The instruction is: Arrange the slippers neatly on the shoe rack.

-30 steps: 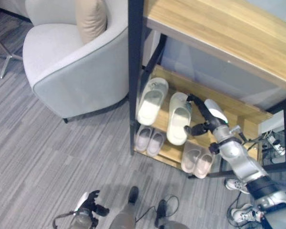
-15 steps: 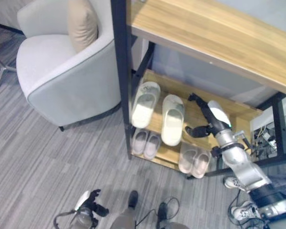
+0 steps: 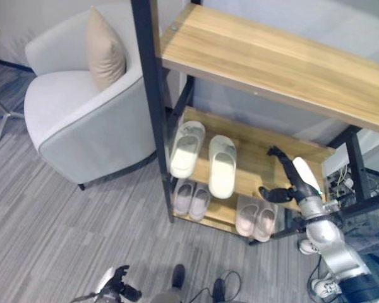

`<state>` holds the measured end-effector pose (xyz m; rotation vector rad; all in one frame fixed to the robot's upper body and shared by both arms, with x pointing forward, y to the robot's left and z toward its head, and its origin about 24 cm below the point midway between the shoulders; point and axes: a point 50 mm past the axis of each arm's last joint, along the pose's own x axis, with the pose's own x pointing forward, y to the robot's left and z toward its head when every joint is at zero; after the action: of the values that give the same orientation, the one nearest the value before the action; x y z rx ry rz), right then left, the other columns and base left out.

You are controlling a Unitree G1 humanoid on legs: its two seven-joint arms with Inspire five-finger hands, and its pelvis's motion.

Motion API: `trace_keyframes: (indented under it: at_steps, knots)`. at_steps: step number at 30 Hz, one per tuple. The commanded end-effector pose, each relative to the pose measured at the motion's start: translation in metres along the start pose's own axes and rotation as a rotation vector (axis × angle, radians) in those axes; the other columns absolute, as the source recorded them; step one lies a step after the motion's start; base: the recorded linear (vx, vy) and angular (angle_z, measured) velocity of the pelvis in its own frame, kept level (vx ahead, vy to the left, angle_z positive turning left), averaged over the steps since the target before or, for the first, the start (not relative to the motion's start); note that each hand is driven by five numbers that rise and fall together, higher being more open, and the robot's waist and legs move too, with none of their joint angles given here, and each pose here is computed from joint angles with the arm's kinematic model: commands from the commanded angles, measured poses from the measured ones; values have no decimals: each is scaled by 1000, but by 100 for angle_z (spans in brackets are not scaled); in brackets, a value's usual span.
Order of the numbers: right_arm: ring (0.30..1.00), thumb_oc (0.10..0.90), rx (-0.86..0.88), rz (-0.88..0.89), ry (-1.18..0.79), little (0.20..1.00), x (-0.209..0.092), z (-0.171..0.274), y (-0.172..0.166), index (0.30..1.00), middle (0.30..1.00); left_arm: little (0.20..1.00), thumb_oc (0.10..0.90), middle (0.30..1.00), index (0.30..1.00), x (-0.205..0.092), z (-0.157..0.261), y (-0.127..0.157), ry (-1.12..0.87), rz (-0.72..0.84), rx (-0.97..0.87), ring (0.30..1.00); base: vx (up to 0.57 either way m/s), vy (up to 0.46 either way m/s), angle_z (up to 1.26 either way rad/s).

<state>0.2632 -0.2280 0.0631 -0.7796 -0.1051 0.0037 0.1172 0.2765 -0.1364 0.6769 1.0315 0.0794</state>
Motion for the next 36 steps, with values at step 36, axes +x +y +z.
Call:
trace_keyframes:
  at_steps: [36]
  knots:
    - [900, 800, 197, 89, -108, 900, 34, 33, 37, 900, 900, 900, 800, 900, 900, 0, 0, -11, 15, -19, 27, 900, 2, 1, 0]
